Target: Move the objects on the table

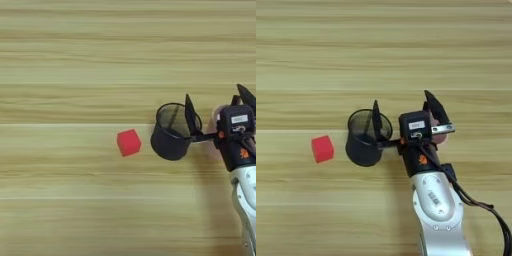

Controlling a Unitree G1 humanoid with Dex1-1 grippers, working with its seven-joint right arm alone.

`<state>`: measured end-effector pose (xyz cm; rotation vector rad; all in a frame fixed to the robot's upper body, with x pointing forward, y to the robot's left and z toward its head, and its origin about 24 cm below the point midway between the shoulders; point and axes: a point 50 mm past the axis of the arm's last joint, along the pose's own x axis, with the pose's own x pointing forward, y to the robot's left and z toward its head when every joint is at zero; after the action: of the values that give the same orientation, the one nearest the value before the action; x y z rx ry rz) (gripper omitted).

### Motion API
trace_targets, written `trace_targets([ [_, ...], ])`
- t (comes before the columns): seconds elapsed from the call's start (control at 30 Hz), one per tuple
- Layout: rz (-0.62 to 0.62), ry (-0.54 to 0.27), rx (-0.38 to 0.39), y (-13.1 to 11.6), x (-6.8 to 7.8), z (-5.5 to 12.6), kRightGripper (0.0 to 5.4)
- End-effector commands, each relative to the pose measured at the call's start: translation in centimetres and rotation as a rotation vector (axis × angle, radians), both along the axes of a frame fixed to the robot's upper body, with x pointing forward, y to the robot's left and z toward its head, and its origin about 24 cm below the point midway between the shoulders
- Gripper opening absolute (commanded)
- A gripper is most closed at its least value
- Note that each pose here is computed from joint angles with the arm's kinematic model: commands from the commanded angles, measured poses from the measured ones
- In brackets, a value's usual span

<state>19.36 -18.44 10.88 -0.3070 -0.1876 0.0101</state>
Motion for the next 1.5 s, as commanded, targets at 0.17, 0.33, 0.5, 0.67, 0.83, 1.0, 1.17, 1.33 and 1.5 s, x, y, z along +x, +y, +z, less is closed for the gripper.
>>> trace_targets([
  [0.17,-0.019,-0.08,-0.033,-1.2,0.3,1.1,5.37],
  [0.33,-0.025,-0.066,-0.033,-1.5,0.4,0.5,5.37],
  [0.5,-0.024,-0.055,-0.028,-1.6,0.5,0.1,5.37],
  [0.67,-0.023,-0.048,-0.026,-1.6,0.5,-0.1,5.37],
  [0.83,-0.023,-0.054,-0.025,-1.6,0.5,0.1,5.22],
  [1.0,-0.021,-0.057,-0.024,-1.6,0.5,0.1,4.62],
  [1.17,-0.017,-0.061,-0.026,-1.5,0.4,0.1,3.79],
  [1.33,-0.015,-0.044,-0.02,-1.4,0.3,-0.3,3.1],
  [1.5,-0.004,-0.033,-0.017,-1.2,0.2,-0.6,2.36],
])
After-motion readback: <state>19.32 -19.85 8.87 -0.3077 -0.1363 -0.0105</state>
